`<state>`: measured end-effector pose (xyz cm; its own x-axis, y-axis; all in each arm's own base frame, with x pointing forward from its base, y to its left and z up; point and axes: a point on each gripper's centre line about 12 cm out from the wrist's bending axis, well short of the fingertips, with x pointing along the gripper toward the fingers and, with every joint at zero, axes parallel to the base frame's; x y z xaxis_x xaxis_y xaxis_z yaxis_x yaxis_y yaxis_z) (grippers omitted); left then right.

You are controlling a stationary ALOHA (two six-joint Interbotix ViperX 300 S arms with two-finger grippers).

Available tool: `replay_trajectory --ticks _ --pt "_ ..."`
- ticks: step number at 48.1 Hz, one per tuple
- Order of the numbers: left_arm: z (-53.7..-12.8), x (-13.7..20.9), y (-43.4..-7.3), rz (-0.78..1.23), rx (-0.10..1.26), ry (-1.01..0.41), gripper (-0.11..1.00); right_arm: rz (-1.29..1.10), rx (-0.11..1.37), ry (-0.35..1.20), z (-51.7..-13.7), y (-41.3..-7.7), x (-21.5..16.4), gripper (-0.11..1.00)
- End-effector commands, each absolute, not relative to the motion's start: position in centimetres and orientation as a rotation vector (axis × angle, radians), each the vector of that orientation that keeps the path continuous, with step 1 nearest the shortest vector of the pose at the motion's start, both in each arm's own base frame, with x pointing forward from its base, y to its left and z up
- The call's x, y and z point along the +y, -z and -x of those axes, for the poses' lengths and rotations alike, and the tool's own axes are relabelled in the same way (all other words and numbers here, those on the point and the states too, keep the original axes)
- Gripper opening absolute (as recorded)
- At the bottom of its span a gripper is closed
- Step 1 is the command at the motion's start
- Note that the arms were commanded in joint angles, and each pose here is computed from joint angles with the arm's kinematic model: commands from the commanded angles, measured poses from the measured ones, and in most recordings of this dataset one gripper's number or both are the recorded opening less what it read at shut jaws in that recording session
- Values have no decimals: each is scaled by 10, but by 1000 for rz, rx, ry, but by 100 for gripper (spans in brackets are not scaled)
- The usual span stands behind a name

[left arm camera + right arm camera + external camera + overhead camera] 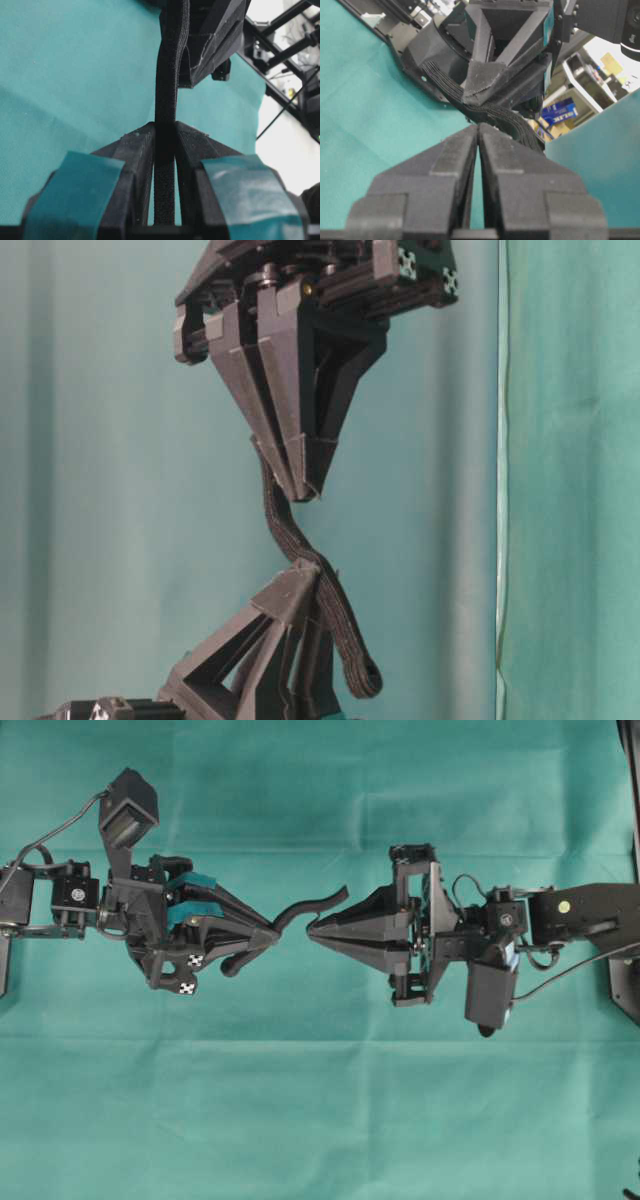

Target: Peel off the Velcro with your right arm.

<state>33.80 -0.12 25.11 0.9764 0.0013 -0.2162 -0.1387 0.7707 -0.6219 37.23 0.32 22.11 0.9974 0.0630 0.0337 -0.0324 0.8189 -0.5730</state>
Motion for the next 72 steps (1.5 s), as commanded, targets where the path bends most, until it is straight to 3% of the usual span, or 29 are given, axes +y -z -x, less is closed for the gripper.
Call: replay_trajectory --ticks 1,72 --pt "-340 1 -262 691 165 -69 10 609 -92 -55 -378 -232 8 -9" --pt "-340 1 -264 688 147 -62 10 647 -32 -163 -420 -217 37 -9"
